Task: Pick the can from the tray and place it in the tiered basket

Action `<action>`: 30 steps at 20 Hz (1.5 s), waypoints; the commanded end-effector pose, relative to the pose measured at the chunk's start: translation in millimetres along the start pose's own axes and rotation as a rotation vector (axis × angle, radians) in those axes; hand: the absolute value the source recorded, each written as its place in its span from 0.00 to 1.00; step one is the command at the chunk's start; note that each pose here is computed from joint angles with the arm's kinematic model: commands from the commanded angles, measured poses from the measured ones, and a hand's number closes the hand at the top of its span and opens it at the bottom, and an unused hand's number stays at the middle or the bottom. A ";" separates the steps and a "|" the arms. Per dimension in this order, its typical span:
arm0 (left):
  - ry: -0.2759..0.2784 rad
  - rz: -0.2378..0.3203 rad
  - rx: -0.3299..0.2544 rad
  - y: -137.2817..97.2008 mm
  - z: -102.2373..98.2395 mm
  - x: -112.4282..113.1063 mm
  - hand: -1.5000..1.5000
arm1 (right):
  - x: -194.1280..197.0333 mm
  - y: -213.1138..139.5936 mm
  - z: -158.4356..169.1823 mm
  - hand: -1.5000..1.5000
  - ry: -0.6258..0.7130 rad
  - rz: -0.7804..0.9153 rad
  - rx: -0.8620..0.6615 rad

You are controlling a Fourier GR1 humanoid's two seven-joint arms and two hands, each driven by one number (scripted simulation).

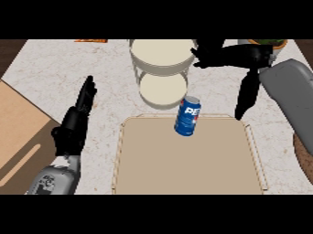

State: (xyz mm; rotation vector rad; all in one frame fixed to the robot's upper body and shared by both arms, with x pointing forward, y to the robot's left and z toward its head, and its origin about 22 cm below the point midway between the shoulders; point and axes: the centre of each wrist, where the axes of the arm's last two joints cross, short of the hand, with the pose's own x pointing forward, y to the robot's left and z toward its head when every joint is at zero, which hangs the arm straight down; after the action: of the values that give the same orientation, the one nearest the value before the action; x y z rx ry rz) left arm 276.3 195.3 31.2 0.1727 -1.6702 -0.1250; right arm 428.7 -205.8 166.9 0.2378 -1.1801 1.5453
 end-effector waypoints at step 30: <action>0.015 0.004 0.022 -0.6 4.8 -0.9 0.50 | -15.7 72.1 -91.6 0.00 0.172 -0.103 0.170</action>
State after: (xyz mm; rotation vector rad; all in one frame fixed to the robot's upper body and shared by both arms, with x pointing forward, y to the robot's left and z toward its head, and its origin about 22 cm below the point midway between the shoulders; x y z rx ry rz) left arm 270.5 197.8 30.4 0.1800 -1.6697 -0.1184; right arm 418.8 -161.7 88.3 0.2471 -0.9613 1.5384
